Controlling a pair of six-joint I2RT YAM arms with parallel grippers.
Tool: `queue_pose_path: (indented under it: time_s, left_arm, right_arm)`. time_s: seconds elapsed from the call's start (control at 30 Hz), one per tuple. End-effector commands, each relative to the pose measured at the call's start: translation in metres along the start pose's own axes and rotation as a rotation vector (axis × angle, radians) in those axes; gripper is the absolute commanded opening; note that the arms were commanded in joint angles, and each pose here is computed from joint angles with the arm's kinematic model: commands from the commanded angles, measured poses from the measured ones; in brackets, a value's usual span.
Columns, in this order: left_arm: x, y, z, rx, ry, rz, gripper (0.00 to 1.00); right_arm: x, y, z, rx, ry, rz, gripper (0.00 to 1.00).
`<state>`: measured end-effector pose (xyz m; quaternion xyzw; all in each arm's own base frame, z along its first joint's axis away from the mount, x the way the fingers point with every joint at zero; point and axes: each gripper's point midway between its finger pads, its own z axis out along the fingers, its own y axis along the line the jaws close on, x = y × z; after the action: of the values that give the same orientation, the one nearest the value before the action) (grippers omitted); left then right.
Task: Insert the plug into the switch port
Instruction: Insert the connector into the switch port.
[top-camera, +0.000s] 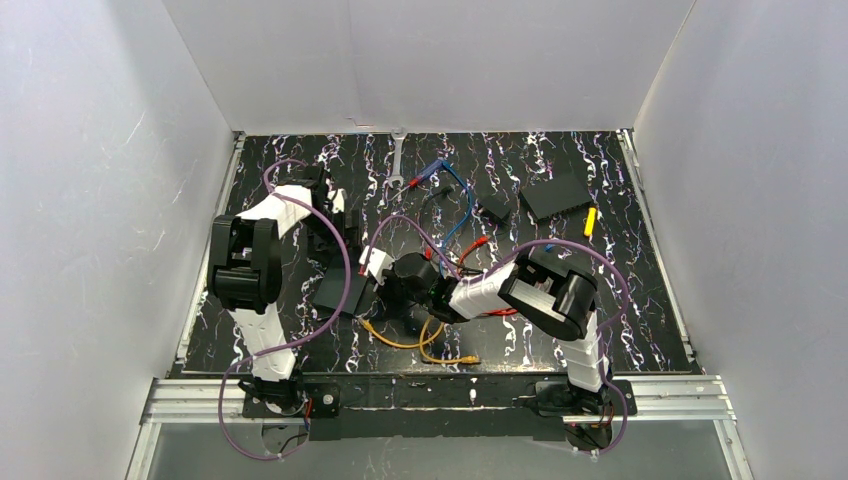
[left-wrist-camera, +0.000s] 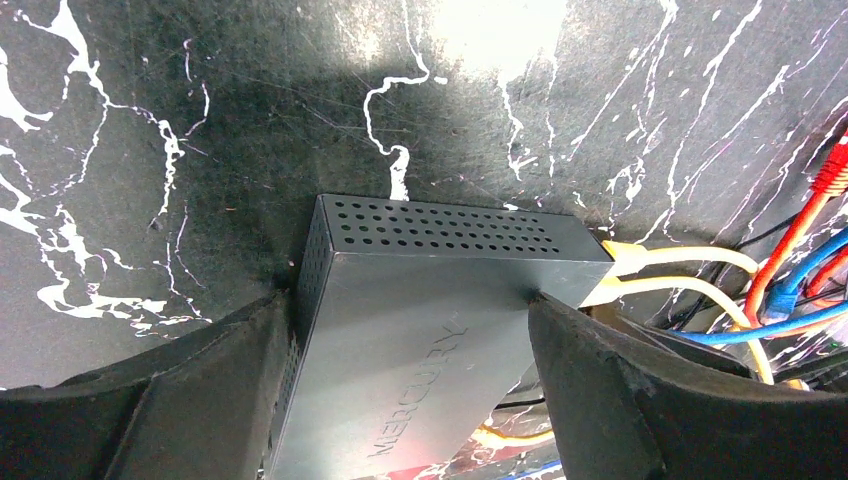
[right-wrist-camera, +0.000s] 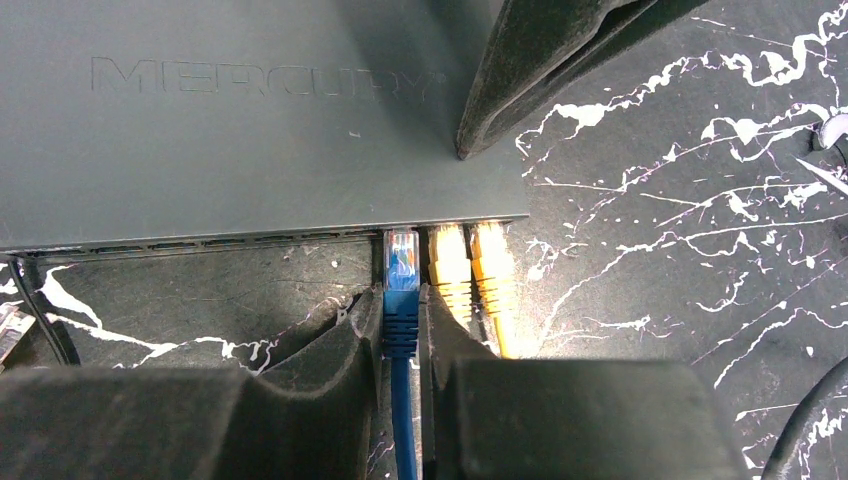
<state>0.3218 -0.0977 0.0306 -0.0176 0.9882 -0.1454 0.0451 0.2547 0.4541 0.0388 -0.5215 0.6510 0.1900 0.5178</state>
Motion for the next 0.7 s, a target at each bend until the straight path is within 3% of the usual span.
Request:
queue_pose_path:
  time_s: [0.0, 0.67]
  left_arm:
    - [0.011, -0.005, 0.002, 0.001, 0.055, 0.026, 0.84]
    - [0.022, -0.031, 0.005, 0.065, 0.081, 0.136, 0.84]
  right_arm:
    - [-0.054, -0.010, -0.003, 0.030, -0.169, 0.023, 0.01]
    - [-0.052, -0.015, -0.001, 0.030, -0.263, 0.106, 0.01]
